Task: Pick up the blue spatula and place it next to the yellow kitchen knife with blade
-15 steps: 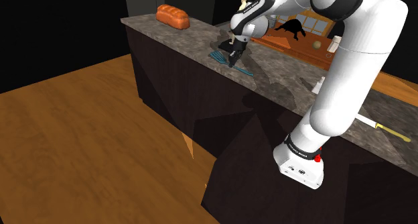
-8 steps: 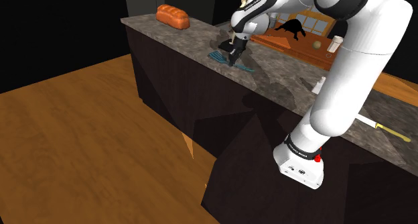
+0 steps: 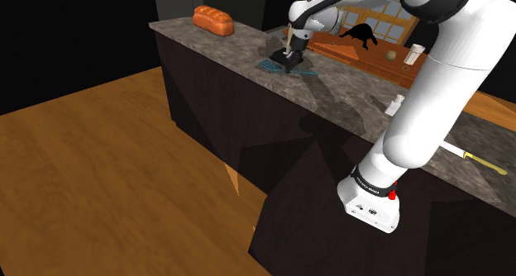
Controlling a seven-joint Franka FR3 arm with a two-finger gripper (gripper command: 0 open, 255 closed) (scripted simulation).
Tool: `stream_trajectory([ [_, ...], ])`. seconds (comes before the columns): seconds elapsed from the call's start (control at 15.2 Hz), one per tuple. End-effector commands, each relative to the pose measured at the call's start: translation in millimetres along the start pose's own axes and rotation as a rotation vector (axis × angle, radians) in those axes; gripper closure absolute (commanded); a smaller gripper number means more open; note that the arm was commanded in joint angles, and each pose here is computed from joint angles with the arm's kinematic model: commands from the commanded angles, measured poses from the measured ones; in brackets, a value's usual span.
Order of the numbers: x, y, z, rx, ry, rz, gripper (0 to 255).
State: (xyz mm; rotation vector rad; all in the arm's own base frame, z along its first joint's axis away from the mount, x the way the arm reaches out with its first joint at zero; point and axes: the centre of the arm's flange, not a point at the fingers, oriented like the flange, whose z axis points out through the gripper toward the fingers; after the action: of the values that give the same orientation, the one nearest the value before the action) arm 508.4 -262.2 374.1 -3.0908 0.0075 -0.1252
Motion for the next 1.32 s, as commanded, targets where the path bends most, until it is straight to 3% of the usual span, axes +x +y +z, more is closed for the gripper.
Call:
stream_trajectory([
  [0.0, 2, 0, -10, 0.0, 0.0, 0.0, 255],
  [0.46, 5, -2, -47, 0.0, 0.0, 0.0, 255],
  [1.25, -153, -3, -60, 0.0, 0.0, 0.0, 255],
])
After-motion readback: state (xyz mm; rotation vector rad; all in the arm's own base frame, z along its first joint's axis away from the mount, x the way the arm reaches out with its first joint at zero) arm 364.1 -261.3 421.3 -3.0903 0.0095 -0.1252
